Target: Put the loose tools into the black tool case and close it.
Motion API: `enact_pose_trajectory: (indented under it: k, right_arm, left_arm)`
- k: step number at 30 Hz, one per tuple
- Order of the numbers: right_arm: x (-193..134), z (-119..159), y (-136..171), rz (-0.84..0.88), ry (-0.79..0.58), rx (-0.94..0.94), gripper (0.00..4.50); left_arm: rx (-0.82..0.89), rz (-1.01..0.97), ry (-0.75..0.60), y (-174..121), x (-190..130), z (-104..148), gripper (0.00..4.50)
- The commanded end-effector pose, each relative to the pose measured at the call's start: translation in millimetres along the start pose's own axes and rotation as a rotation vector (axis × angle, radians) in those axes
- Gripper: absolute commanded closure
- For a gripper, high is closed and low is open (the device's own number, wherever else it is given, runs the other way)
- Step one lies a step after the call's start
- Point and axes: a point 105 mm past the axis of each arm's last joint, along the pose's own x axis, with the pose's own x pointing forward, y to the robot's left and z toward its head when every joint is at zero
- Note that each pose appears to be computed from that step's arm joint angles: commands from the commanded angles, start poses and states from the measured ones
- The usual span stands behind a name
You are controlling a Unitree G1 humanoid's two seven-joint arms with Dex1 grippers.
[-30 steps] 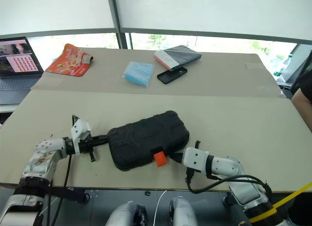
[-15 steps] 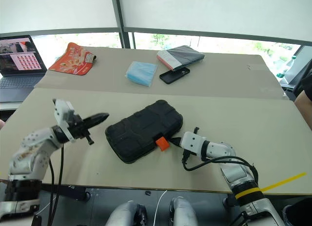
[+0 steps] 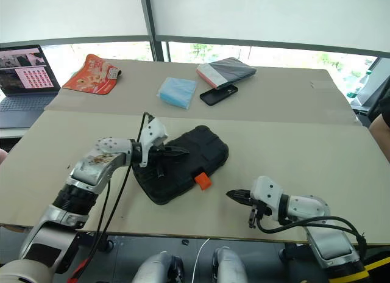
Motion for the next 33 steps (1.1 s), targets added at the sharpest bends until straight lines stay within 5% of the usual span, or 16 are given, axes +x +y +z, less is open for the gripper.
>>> enact_pose_trajectory:
  k: [1, 20, 33]
  right_arm:
    - [6, 15, 2, -0.016, -0.058, 0.001, 4.50]
    - [50, 6, -11, -0.011, -0.002, -0.052, 4.50]
    - [26, 20, -2, 0.071, -0.033, -0.005, 4.50]
  left_arm:
    - [-0.113, -0.115, 0.113, -26, 10, -39, 4.48]
    - [-0.204, -0.037, 0.113, -27, -2, -56, 4.48]
    - [-0.208, -0.004, 0.119, -23, -8, -59, 4.48]
